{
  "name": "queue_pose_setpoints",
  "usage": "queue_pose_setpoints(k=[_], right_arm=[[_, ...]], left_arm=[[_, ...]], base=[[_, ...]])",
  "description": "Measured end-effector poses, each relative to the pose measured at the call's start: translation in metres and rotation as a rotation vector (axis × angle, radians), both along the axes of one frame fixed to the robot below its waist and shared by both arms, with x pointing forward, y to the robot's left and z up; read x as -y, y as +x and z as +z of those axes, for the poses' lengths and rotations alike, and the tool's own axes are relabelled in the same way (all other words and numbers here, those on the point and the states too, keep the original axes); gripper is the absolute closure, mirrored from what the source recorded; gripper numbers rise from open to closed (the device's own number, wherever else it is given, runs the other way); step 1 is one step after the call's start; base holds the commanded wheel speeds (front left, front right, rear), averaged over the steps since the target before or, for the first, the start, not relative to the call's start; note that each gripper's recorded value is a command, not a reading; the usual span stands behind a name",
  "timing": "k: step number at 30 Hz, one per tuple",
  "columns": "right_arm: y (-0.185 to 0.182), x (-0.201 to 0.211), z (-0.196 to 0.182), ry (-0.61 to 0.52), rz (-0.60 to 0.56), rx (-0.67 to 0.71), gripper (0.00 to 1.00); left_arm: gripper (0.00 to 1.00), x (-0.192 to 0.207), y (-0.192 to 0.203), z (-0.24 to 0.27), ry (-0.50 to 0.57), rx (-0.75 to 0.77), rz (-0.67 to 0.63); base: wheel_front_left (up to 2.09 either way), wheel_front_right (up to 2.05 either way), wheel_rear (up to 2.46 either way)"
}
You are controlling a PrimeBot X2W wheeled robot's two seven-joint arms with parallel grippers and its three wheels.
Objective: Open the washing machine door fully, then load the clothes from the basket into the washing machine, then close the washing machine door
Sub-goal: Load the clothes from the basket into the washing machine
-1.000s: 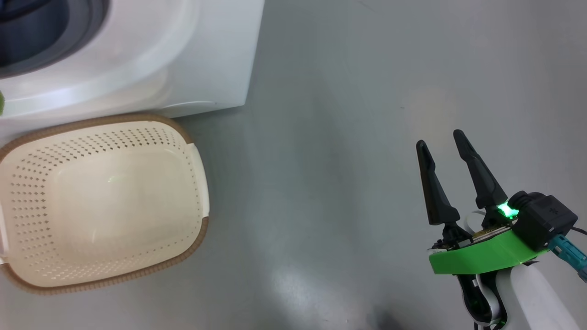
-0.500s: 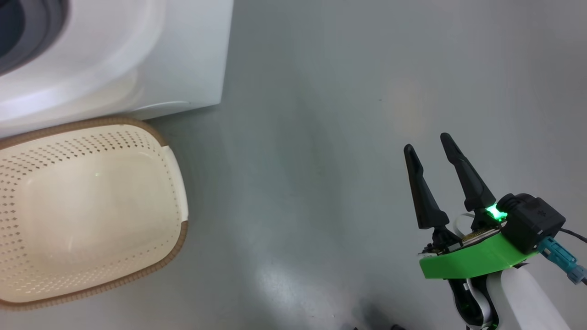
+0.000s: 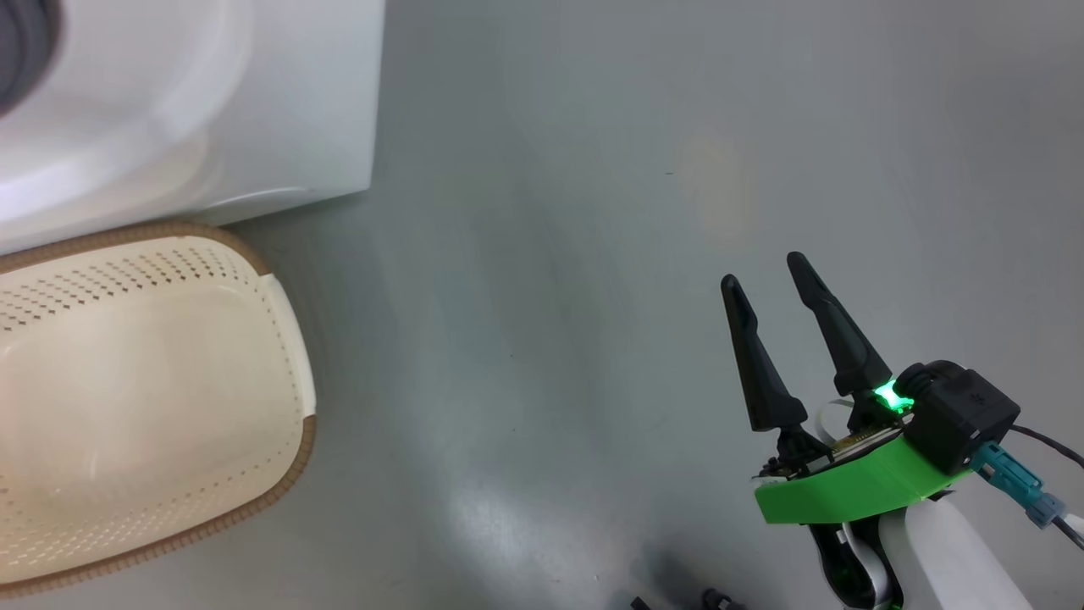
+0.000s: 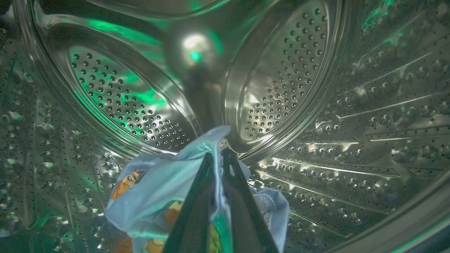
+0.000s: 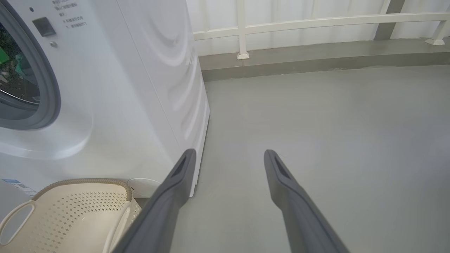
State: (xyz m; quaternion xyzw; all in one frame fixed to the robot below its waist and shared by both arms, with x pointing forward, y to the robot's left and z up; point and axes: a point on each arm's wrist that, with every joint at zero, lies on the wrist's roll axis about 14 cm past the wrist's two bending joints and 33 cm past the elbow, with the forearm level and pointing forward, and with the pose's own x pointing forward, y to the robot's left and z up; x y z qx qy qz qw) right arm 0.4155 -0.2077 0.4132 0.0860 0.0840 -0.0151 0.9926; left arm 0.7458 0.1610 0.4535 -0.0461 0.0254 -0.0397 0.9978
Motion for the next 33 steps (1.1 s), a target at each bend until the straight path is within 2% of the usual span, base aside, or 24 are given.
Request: queue_pose_setpoints(k=[12, 22, 23, 25, 26, 27, 33], right_arm=[[-0.004, -0.002, 0.007, 0.003, 0.004, 0.012, 0.0], [-0.005, -0.003, 0.012, 0.004, 0.007, 0.024, 0.0], [-0.005, -0.003, 0.012, 0.004, 0.006, 0.026, 0.0], [-0.005, -0.003, 0.013, 0.004, 0.007, 0.026, 0.0], [-0.005, -0.003, 0.013, 0.004, 0.007, 0.026, 0.0], [-0.004, -0.003, 0.012, 0.005, 0.007, 0.026, 0.0], [-0.003, -0.005, 0.013, 0.009, 0.013, 0.029, 0.0]], left_arm=[[1.0, 0.007, -0.023, -0.055, 0.052, -0.158, -0.028], [1.0, 0.007, -0.024, -0.055, 0.091, -0.236, -0.055], [0.93, 0.007, -0.025, -0.058, 0.096, -0.254, -0.055], [0.6, 0.005, -0.027, -0.063, 0.103, -0.288, -0.057], [0.13, 0.004, -0.028, -0.065, 0.107, -0.305, -0.057], [0.0, 0.004, -0.03, -0.069, 0.113, -0.327, -0.061], [0.0, 0.0, -0.039, -0.083, 0.148, -0.438, -0.077]], base=[[0.0, 0.0, 0.0], [0.0, 0.0, 0.0], [0.0, 0.0, 0.0], [0.0, 0.0, 0.0], [0.0, 0.0, 0.0], [0.0, 0.0, 0.0], [0.0, 0.0, 0.0]])
